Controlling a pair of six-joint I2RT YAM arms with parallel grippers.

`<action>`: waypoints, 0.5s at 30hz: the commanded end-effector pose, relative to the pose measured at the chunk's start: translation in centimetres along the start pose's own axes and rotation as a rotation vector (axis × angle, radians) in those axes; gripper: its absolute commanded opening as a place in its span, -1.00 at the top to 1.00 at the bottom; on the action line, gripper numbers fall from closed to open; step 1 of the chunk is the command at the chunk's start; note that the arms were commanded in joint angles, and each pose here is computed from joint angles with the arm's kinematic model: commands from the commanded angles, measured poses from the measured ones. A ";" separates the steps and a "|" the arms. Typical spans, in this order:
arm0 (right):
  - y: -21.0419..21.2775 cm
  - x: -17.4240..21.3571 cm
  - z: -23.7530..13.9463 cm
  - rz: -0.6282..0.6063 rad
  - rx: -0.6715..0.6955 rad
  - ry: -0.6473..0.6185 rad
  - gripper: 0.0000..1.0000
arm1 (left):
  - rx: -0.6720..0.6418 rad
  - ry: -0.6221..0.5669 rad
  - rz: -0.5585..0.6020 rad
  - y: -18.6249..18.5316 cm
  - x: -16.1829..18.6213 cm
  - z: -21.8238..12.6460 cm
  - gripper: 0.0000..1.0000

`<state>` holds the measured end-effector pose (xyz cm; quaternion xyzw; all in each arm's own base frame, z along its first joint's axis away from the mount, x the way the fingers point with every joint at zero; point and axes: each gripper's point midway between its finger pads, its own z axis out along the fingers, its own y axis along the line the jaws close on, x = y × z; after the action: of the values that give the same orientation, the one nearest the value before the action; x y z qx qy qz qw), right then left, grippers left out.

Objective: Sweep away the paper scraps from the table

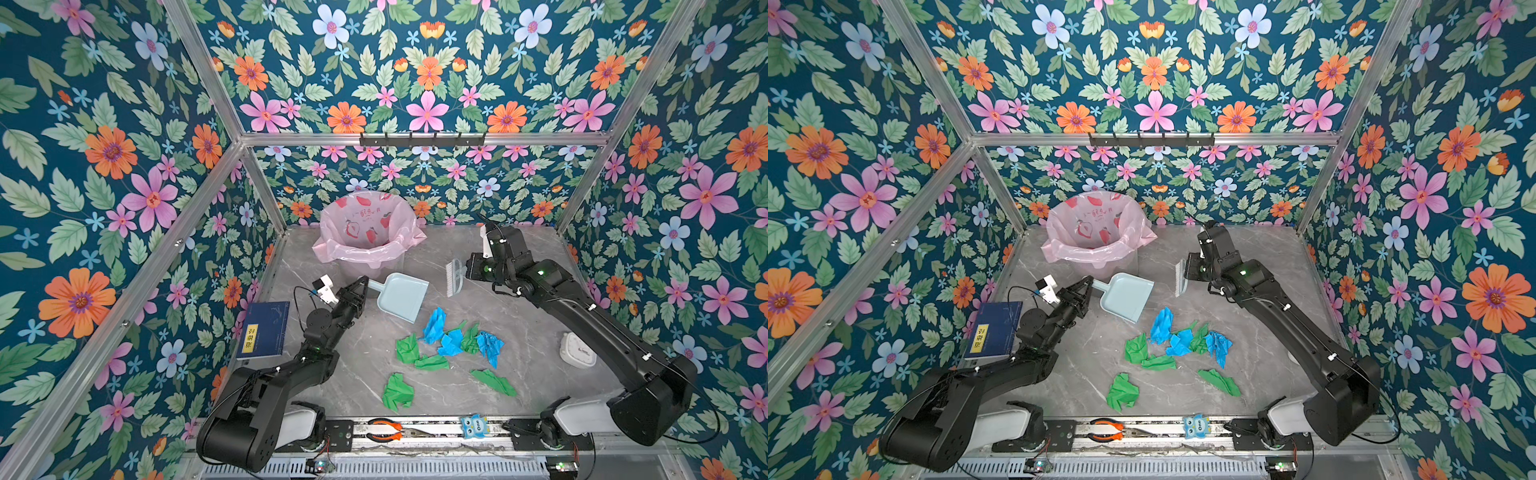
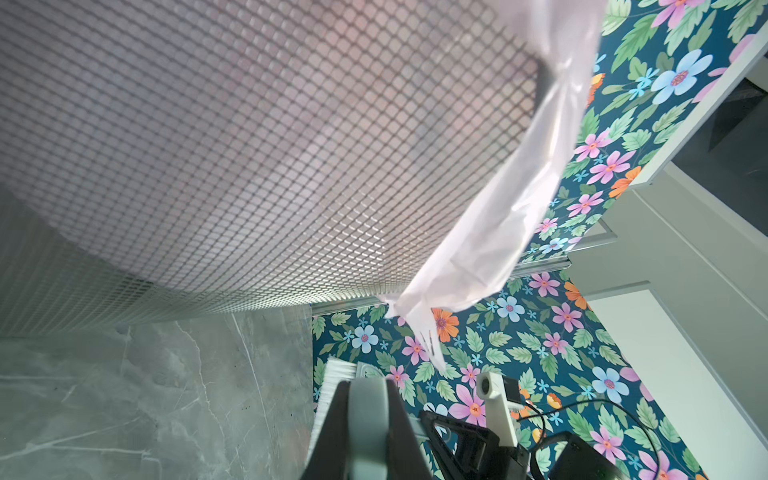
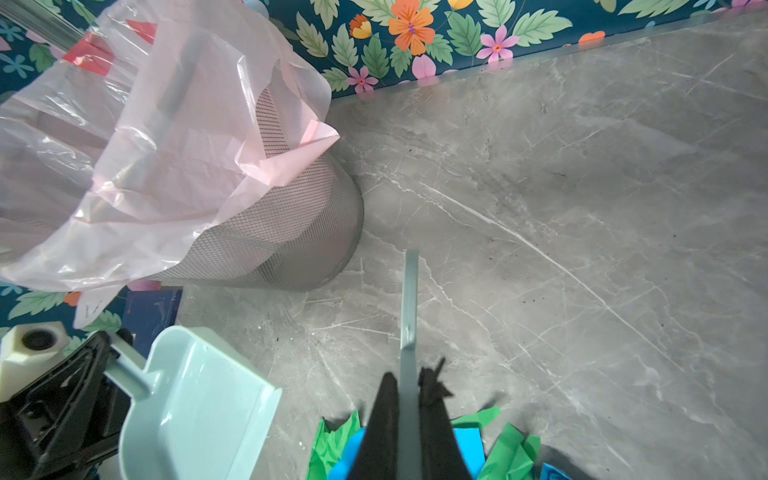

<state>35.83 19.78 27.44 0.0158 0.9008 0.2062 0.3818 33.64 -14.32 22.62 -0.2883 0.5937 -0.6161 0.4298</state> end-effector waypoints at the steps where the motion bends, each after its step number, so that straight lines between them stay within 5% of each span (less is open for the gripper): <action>1: 0.1 0.1 -0.4 0.012 -0.008 0.002 1.00 | -0.033 0.020 0.002 -0.1 0.2 0.5 1.00; 15: -2.5 2.4 0.2 -0.018 0.068 0.057 1.00 | -0.289 0.004 0.253 2.2 -0.4 -1.4 1.00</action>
<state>34.46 18.68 25.26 0.0141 0.9142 0.1890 0.3582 33.11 -14.02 23.01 -0.2726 0.6689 -0.5272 0.4476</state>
